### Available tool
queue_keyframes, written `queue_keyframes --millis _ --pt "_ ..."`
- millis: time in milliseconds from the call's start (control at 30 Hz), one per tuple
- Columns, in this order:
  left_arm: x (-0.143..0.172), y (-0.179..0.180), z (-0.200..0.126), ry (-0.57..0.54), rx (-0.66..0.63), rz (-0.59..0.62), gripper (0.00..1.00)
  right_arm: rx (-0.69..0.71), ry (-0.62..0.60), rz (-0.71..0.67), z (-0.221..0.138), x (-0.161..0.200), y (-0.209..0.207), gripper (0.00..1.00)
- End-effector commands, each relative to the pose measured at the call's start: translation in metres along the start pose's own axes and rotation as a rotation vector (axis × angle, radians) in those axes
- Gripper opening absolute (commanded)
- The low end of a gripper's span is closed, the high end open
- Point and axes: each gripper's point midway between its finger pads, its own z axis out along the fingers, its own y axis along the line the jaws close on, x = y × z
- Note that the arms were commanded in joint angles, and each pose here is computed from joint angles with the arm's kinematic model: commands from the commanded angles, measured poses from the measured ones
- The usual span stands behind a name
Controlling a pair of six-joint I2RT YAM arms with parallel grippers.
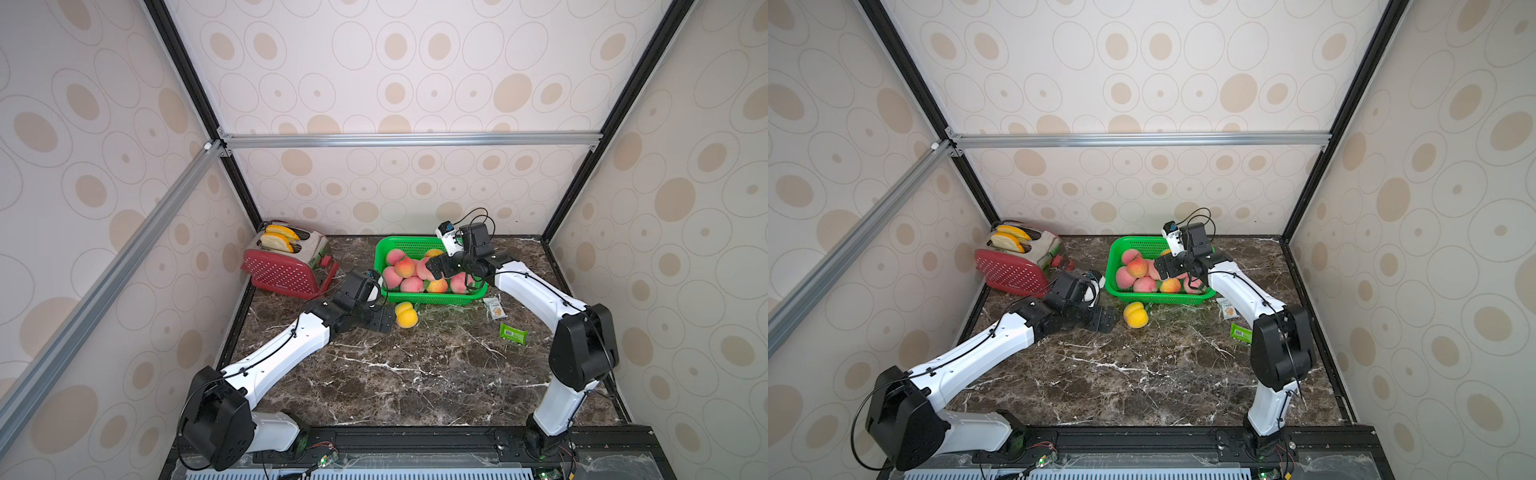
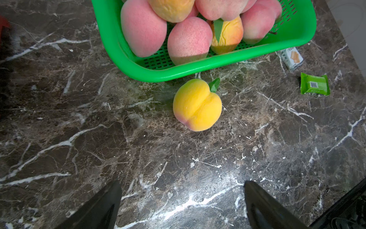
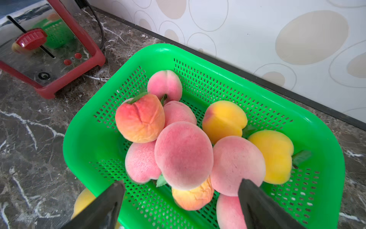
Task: Put the peaches into the basket
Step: Place the peach in the basket, then pick up the peach from the center of the board.
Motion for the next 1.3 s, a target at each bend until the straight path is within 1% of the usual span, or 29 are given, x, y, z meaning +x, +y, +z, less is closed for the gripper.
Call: queue_keyframes --millis 0,300,567,733,1000,1267 --pt "-0.017 -0.007 -0.001 -0.055 0.019 -0.02 0.99 -0.002 -0.001 -0.007 -0.015 0.011 0.003 0.95" --pt "-0.02 -0.011 0.021 -0.039 0.032 -0.039 0.99 -0.021 -0.021 0.013 -0.058 0.045 0.016 0.96" --pt "-0.025 -0.014 0.044 -0.027 0.03 -0.058 0.99 -0.047 -0.029 0.048 -0.093 0.085 0.031 0.96" --pt "-0.025 -0.018 0.06 -0.021 0.022 -0.063 0.99 -0.064 -0.028 0.072 -0.107 0.107 0.039 0.96" --pt "-0.022 -0.02 0.086 0.018 0.011 -0.056 0.99 -0.056 -0.053 0.1 -0.127 0.129 0.044 0.96" --pt "-0.022 -0.023 0.098 0.035 0.019 -0.049 0.99 -0.065 -0.046 0.132 -0.129 0.147 0.049 0.96"
